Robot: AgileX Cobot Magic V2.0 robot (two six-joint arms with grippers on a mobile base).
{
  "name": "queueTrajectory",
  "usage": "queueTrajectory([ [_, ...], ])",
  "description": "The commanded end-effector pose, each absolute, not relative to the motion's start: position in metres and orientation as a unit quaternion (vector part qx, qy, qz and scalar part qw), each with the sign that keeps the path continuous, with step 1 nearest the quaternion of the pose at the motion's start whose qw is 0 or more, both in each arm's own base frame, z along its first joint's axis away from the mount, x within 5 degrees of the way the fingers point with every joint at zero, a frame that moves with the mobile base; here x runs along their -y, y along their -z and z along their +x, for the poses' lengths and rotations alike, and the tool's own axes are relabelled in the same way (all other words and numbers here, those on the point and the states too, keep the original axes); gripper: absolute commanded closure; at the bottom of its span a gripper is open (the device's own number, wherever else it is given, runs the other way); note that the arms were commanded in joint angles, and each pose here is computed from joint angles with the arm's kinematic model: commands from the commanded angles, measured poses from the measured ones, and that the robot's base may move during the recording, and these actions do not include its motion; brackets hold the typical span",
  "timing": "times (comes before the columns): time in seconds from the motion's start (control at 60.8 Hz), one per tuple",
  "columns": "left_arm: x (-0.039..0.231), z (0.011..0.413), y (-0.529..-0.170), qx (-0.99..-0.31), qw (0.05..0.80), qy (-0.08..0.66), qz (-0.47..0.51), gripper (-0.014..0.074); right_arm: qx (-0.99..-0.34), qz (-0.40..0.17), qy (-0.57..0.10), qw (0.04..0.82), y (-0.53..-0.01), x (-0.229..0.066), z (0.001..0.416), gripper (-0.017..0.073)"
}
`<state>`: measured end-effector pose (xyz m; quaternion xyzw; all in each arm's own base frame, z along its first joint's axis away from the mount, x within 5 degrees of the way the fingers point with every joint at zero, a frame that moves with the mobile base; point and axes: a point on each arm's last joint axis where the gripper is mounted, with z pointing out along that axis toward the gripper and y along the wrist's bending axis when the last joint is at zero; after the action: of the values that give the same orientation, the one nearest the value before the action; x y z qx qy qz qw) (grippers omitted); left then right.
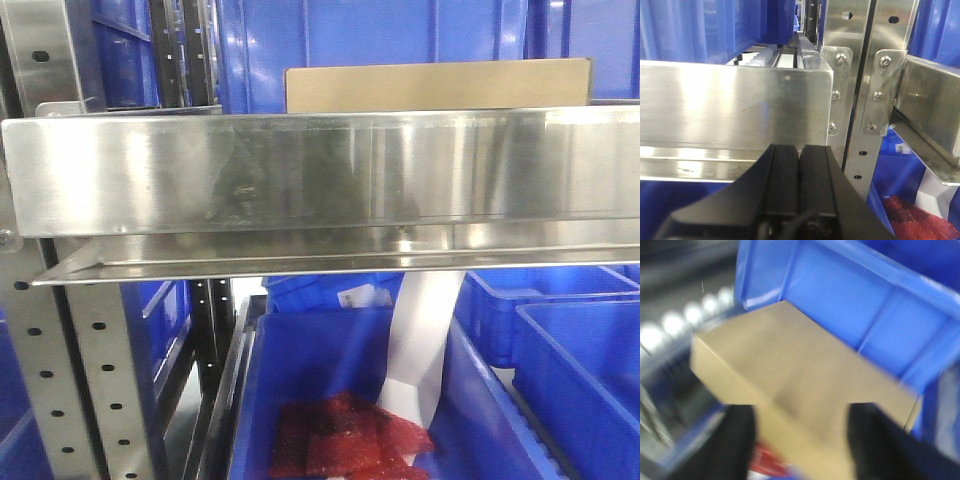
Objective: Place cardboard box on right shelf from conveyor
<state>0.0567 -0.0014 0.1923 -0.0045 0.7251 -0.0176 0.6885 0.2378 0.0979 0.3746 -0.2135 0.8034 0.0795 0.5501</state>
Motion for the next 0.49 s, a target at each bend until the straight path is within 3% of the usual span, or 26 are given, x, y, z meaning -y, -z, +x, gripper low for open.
queueTrajectory([
  [0.0,0.001,0.056,-0.198,-0.692,0.721,0.018,-0.009,0.0709,-0.756,-0.160,-0.117,0.624,-0.397,-0.088,0.215,0.0317],
  [0.148,0.001,0.056,-0.198,-0.692,0.721,0.018,-0.009,0.0710,-0.743,-0.137,-0.136,0.641,-0.386,-0.074,0.181,0.0512],
  [0.477,0.001,0.056,-0.198,-0.692,0.721,0.018,-0.009,0.0710,-0.722,-0.109,-0.163,0.664,-0.374,-0.059,0.144,0.0509],
])
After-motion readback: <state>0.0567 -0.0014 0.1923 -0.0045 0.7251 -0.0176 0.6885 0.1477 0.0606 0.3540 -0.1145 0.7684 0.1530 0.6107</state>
